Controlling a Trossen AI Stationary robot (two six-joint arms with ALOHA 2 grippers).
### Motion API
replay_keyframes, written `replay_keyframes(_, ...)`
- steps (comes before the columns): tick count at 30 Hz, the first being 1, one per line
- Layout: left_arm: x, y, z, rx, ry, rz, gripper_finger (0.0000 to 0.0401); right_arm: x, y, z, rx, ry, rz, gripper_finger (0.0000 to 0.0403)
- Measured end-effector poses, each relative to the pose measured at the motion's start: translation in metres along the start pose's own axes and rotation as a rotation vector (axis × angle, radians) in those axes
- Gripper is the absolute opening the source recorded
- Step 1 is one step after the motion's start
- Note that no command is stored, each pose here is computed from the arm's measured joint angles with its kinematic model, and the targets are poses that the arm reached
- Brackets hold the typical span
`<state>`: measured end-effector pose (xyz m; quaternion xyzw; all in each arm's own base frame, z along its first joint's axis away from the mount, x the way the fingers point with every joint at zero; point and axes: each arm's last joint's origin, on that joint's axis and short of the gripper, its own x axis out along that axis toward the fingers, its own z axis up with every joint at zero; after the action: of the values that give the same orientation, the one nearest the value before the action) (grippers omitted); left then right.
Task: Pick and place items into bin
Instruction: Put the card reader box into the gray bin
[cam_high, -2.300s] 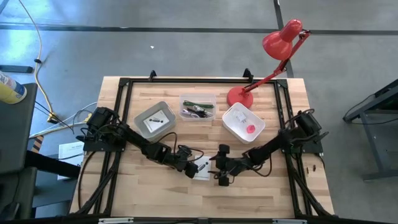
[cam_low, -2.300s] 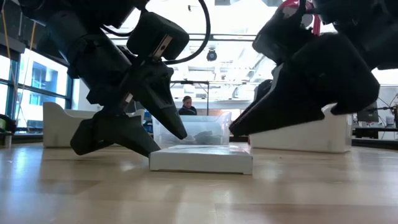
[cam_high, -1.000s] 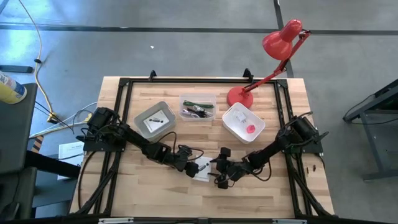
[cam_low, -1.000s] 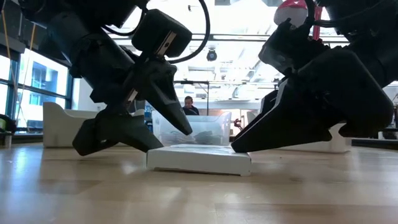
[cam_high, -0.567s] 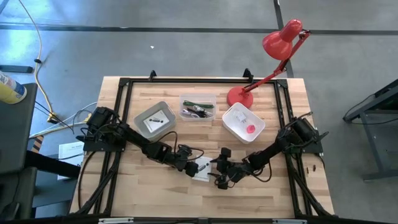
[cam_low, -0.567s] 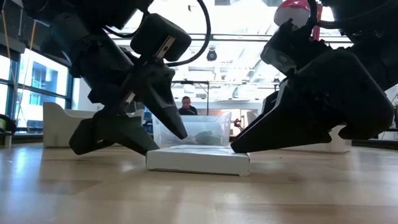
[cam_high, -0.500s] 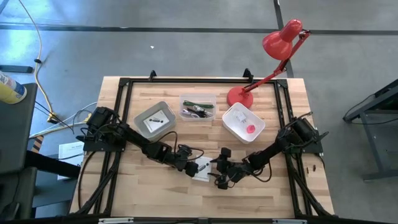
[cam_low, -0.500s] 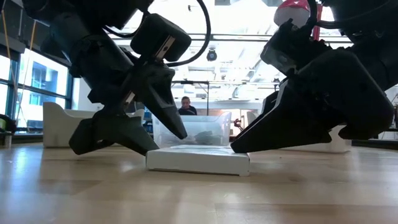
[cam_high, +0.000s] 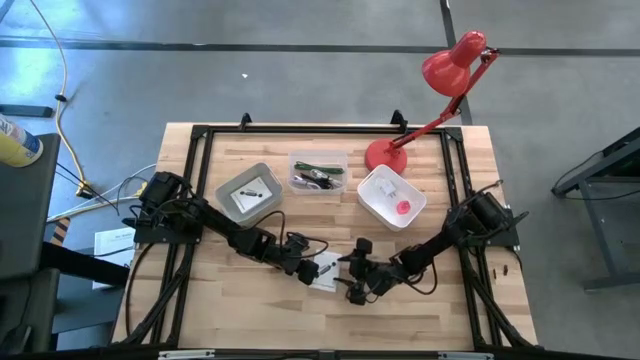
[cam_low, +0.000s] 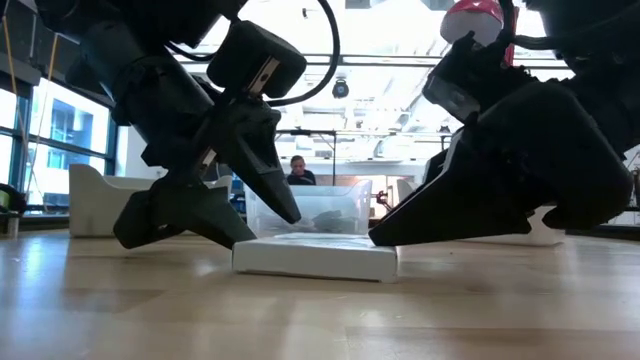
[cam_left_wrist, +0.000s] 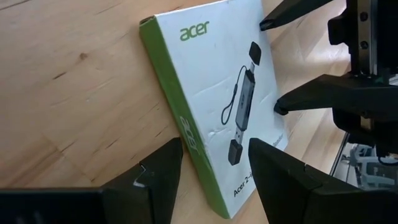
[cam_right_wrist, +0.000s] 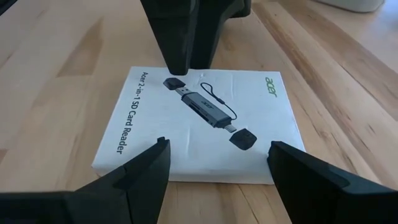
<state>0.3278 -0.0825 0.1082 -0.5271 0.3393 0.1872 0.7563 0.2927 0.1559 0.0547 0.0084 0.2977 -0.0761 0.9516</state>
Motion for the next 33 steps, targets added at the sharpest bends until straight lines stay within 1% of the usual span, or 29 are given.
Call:
replay_keyframes(3, 0.0, 0.0, 0.0, -0.001, 0.0, -0.001, 0.0179, -0.002, 0.003, -0.001, -0.002, -0.016, -0.017, 0.0259)
replay_keyframes(26, 0.0, 0.0, 0.0, 0.002, -0.005, -0.004, 0.0179, -0.003, 0.006, -0.008, 0.014, -0.006, -0.032, 0.0259)
replay_keyframes(33, 0.001, -0.009, 0.002, 0.059, -0.009, -0.019, 0.0179, -0.004, 0.011, -0.012, 0.02, -0.04, -0.055, 0.0259)
